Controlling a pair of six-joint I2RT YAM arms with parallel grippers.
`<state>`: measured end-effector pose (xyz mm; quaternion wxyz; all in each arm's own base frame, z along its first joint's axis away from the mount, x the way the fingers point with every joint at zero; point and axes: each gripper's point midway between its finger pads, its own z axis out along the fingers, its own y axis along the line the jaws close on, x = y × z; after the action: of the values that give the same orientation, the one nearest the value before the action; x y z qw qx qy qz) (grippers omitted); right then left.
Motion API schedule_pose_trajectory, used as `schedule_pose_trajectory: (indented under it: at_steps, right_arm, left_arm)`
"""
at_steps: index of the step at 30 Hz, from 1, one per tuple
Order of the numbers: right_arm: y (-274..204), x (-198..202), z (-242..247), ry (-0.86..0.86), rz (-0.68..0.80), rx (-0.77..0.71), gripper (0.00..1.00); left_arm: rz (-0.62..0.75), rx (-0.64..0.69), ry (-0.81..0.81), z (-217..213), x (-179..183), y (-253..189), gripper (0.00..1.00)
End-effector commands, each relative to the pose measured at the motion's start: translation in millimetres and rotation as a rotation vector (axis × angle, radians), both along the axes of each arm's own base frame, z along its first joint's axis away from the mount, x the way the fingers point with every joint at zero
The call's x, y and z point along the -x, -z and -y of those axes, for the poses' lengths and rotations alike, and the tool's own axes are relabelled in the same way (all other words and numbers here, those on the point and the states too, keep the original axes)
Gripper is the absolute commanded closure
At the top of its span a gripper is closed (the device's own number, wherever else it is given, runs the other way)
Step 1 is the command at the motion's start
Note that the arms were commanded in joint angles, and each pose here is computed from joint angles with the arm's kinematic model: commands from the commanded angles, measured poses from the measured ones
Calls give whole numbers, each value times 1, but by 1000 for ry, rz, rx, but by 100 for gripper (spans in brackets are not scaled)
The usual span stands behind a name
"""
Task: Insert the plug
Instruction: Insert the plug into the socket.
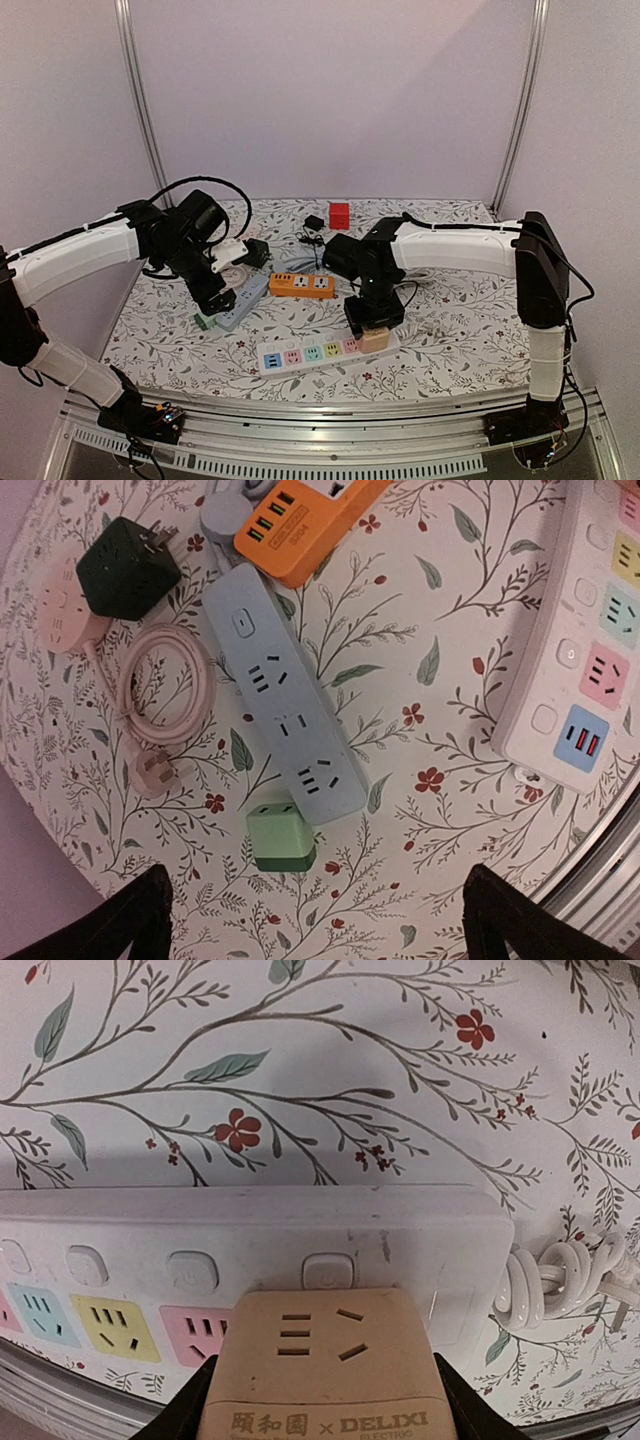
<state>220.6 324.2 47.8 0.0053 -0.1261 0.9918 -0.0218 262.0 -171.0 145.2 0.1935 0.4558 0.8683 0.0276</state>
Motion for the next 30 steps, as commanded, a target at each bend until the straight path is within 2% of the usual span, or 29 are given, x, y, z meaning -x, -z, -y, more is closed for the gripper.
schedule_pose_trajectory:
  at_steps: [1,7,14,18,22,23,25,30]
  right_arm:
    - [101,33,62,-29,-134,294,100]
    - [102,35,83,-47,-121,373,100]
    - [91,25,115,-100,-77,540,100]
    - [89,23,133,-66,-102,539,100]
    - [67,9,150,-26,-70,534,98]
    - [61,5,149,-26,-59,515,90]
    - [53,-1,140,-32,-47,469,63]
    - [41,-10,96,-43,-57,282,30]
  left_arm:
    - [8,-2,0,-2,-2,3,0]
    - [13,-13,-3,-3,-3,3,0]
    - [23,-24,-3,-5,-5,2,1]
    - [21,-10,13,-2,-4,-1,0]
    - [15,0,17,-3,-5,-3,1]
    - [13,2,16,-3,-6,-3,1]
    - [13,3,14,-5,-7,-3,0]
    - [9,-3,8,-8,-10,-3,1]
